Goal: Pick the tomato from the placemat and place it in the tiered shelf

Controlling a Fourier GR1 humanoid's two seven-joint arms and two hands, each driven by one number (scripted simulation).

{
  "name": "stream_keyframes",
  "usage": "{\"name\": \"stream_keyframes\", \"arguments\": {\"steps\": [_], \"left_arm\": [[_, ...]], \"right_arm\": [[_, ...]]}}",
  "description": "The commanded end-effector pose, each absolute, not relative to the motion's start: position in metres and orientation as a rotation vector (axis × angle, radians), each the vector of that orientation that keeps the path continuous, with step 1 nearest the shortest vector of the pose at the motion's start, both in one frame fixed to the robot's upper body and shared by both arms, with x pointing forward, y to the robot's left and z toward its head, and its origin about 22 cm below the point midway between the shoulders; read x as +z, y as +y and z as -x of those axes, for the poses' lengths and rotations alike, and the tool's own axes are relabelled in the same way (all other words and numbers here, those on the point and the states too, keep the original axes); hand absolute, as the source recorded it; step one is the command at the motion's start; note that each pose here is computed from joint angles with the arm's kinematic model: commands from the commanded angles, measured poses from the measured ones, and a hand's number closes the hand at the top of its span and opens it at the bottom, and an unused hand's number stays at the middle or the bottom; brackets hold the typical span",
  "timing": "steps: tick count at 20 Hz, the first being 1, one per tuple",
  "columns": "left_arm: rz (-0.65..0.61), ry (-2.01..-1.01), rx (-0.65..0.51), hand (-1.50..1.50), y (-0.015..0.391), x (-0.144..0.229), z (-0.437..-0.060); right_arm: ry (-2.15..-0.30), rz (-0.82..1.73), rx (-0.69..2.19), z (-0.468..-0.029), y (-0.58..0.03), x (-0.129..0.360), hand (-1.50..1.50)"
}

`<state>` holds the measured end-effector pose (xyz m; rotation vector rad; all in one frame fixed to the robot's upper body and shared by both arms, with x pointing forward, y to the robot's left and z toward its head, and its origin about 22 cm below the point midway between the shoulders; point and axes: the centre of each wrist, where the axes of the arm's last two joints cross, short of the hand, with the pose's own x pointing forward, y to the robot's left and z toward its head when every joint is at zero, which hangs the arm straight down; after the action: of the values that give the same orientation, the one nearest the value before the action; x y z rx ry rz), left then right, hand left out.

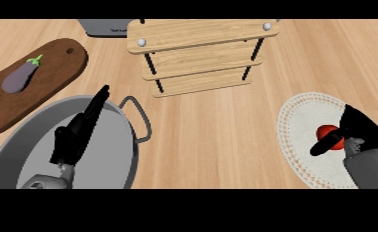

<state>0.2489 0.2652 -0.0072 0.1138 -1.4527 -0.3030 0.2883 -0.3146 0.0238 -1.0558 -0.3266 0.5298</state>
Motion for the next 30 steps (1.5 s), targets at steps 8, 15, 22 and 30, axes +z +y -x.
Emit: {"name": "stream_keyframes", "arguments": {"steps": [8,15,22,30], "left_arm": [[-0.092,-1.32,-0.3,0.0,0.27,-0.039,-0.223],[-0.124,-1.315,-0.285,0.0,0.269,-0.024,-0.245],[-0.108,-1.319,-0.289,0.0,0.255,-0.033,-0.236],[-0.113,-1.309,-0.302,0.0,0.271,-0.029,-0.24]], "right_arm": [[-0.186,1.08,0.498,-0.283,-0.331,-0.009,-1.5],[-0.239,1.037,0.594,-0.285,-0.321,-0.025,1.5],[-0.324,1.076,0.582,-0.293,-0.328,-0.033,1.5],[-0.364,1.238,0.515,-0.305,-0.32,-0.003,1.5]]}}
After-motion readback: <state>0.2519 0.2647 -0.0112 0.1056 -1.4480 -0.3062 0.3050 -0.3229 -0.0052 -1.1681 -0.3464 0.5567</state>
